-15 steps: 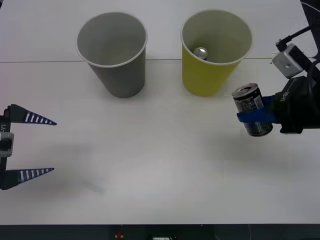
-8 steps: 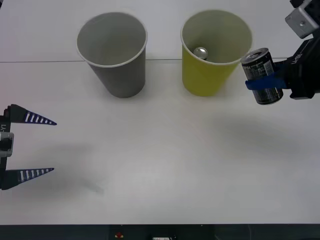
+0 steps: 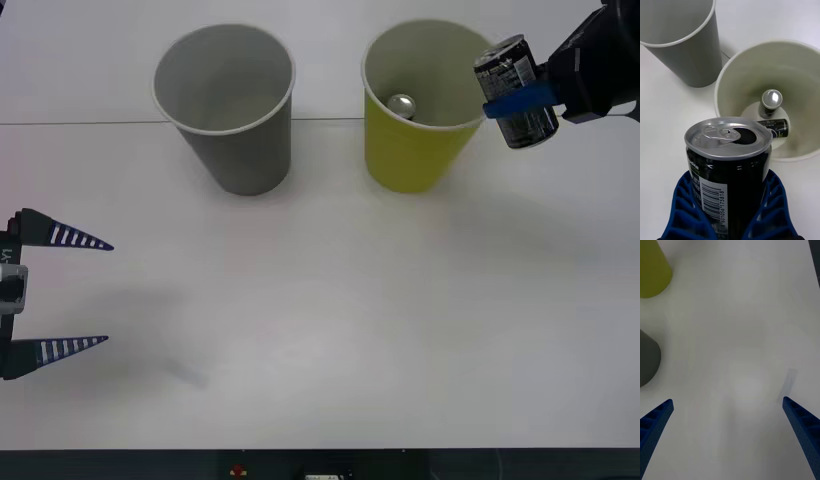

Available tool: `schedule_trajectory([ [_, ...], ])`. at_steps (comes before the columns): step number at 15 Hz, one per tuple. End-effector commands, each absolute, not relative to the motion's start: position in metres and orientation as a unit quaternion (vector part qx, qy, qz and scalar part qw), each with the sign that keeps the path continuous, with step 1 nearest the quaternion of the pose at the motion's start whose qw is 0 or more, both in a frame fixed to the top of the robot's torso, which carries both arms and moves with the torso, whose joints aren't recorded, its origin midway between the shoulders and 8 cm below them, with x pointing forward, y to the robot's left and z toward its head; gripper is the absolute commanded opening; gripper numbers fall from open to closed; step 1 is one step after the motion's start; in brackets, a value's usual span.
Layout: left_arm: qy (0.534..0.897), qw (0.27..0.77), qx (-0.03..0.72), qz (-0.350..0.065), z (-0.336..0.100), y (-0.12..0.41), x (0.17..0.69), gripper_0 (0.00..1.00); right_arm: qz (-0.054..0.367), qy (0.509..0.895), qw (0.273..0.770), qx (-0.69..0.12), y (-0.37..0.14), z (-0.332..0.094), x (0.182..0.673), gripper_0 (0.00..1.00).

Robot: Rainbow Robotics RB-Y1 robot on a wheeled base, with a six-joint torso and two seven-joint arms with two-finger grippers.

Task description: Put the can into the green bin and the plastic bottle into the gray bin

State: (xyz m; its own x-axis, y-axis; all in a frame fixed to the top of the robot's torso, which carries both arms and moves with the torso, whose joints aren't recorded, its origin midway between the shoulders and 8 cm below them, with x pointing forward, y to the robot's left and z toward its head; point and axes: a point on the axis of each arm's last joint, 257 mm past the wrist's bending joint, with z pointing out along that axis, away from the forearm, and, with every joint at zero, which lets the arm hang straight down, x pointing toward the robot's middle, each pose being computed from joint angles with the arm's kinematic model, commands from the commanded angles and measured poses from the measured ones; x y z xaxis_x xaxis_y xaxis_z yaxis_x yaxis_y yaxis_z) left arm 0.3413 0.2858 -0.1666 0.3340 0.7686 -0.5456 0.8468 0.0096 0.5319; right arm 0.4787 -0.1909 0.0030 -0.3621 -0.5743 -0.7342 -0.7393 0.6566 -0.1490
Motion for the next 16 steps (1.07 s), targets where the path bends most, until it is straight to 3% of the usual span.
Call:
schedule_trajectory([
  [1,0.575,0.417,0.702,-0.047,-0.167,0.286,0.341,1.00,0.096,0.827,0.388,-0.394,-0.186,0.011,0.503,0.00],
  [10,0.575,0.417,0.702,-0.047,-0.167,0.286,0.341,1.00,0.052,0.856,0.369,-0.359,-0.164,0.017,0.582,0.00],
  [16,0.575,0.417,0.702,-0.047,-0.167,0.286,0.341,1.00,0.041,0.864,0.351,-0.359,-0.166,0.008,0.593,0.00],
])
